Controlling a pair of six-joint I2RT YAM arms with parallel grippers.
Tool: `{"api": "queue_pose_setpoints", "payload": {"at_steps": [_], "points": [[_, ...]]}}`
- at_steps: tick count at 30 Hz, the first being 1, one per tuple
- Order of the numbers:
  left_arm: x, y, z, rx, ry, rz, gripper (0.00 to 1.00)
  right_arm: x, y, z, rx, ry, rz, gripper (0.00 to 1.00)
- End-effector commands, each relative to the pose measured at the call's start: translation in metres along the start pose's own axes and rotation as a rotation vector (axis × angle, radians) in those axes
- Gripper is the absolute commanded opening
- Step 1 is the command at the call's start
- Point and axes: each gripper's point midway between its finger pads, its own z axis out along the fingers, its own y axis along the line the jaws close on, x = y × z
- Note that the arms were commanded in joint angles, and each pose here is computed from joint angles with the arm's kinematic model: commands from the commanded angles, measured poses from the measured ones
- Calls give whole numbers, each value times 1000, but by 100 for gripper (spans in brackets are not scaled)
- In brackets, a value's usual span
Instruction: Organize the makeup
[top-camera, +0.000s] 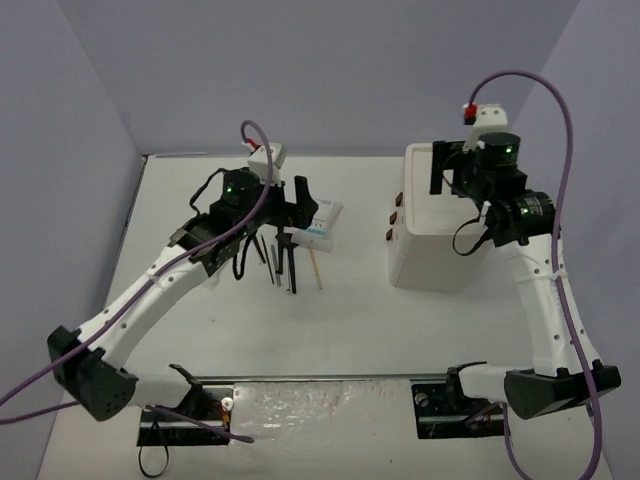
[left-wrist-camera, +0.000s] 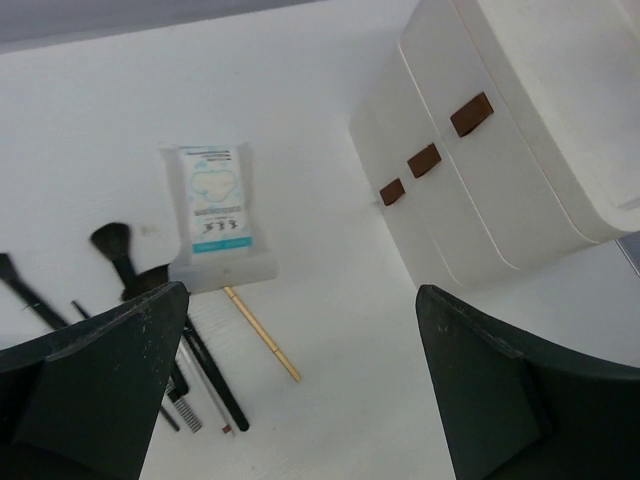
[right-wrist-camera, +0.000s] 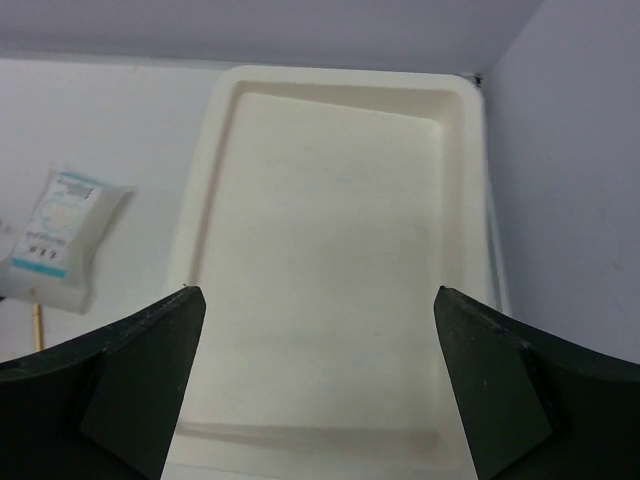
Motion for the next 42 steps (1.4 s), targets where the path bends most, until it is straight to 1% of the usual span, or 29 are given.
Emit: {"api": "queue_pose_setpoints", "payload": {"at_steps": [1, 3, 4, 6, 8, 10, 13, 16, 22, 26, 30, 33, 35, 37, 38, 42], "points": [[-26, 46, -77, -225, -84, -47, 97, 12, 53, 3, -40, -2, -53, 95], [-21, 62, -97, -280, -68, -40, 97, 23, 66, 5, -34, 15, -57, 95], [-16, 66, -100, -296, -50, -35, 97, 31, 76, 8, -43, 29, -72, 96], [-10, 84, -118, -364, -43, -15, 97, 54, 87, 18, 15, 66, -121, 96], [4, 99, -125, -412, -2, -10, 97, 65, 88, 26, 56, 88, -131, 96], [16, 108, -127, -439, 28, -6, 97, 80, 82, 33, 106, 116, -147, 96], [26, 119, -133, -469, 48, 3, 97, 94, 61, 37, 228, 138, -192, 97], [31, 129, -134, -494, 55, 11, 97, 100, 37, 37, 314, 153, -209, 97], [37, 137, -129, -502, 66, 9, 97, 87, 1, 26, 366, 134, -163, 97], [41, 139, -124, -495, 75, -1, 97, 85, -5, 23, 390, 130, -175, 97], [43, 141, -123, -495, 77, -10, 97, 84, 3, 23, 352, 127, -176, 97], [40, 140, -124, -490, 69, -13, 97, 74, 25, 15, 277, 90, -203, 97], [36, 141, -126, -493, 59, -14, 97, 67, 49, 9, 219, 62, -235, 97], [30, 141, -127, -499, 51, -13, 97, 64, 60, 5, 229, 46, -271, 97], [28, 143, -128, -508, 50, -13, 97, 64, 73, 2, 217, 35, -303, 96], [25, 155, -132, -564, 65, 0, 97, 70, 97, 8, 287, 41, -422, 96]]}}
